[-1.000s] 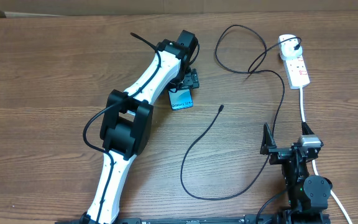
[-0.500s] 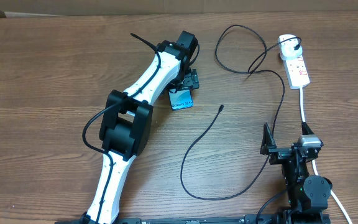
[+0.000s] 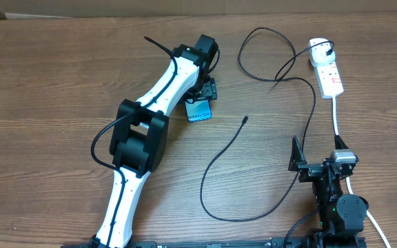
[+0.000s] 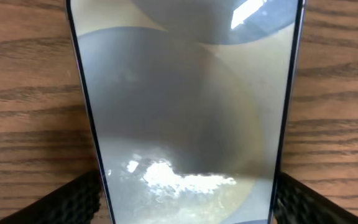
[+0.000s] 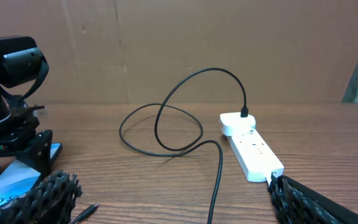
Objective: Plug charger to phone and switch on socket
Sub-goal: 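Lower the left gripper onto the phone's top edge and close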
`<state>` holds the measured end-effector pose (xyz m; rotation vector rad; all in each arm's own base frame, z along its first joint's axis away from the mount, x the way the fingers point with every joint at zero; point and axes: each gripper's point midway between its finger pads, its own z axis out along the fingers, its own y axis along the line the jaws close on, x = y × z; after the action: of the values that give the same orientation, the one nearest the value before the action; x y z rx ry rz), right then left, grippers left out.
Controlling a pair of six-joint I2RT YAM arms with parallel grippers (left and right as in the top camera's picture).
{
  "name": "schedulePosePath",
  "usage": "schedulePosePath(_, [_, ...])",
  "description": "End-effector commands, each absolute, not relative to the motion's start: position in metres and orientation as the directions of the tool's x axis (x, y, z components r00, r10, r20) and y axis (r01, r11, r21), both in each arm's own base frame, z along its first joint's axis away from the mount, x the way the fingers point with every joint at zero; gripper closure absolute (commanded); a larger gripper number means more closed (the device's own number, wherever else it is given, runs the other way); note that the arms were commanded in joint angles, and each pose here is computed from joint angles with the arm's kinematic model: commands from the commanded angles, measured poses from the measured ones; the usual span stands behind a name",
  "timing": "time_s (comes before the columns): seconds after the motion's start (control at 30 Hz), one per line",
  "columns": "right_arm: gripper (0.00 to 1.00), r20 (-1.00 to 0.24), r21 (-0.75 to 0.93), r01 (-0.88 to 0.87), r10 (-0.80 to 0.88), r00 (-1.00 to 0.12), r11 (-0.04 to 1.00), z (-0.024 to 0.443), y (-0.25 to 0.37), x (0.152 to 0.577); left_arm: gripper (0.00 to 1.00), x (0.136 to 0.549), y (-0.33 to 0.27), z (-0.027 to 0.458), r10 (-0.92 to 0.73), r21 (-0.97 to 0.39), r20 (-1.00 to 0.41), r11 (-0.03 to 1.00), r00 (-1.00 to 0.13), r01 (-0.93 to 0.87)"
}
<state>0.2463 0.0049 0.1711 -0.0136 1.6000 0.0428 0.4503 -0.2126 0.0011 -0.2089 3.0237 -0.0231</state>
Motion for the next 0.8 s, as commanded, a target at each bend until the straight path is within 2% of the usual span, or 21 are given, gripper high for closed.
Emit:
schedulePosePath(0.0, [0.0,-1.0,0.018,-0.03,0.017,-0.025,0.999,0.1696,0.0043,0.2464,0.18,0.4282,-0.2118,-0.0339,-0.13,-0.02,0.006,0.991,-0.991,-0.13])
schedulePosePath(0.43, [0.0,-1.0,0.018,-0.03,0.017,-0.025,0.999,0.1696,0.0043,0.2464,0.17,0.4288,-0.2133,-0.0339,-0.131,-0.028,0.006,0.991,-0.991,-0.131])
schedulePosePath(0.6, [0.0,-1.0,0.018,-0.03,0.017,-0.025,0.999,0.1696,0.0043,0.2464,0.23,0.4263,-0.2162,-0.0337,-0.131,-0.045,0.022,0.99,-0.991,-0.132])
schedulePosePath(0.77, [0.0,-1.0,0.018,-0.03,0.017,-0.025,0.999,0.1696,0.0043,0.2464,0.23,0.4264,-0.216,-0.0337,-0.132,-0.045,0.022,0.99,-0.991,-0.133])
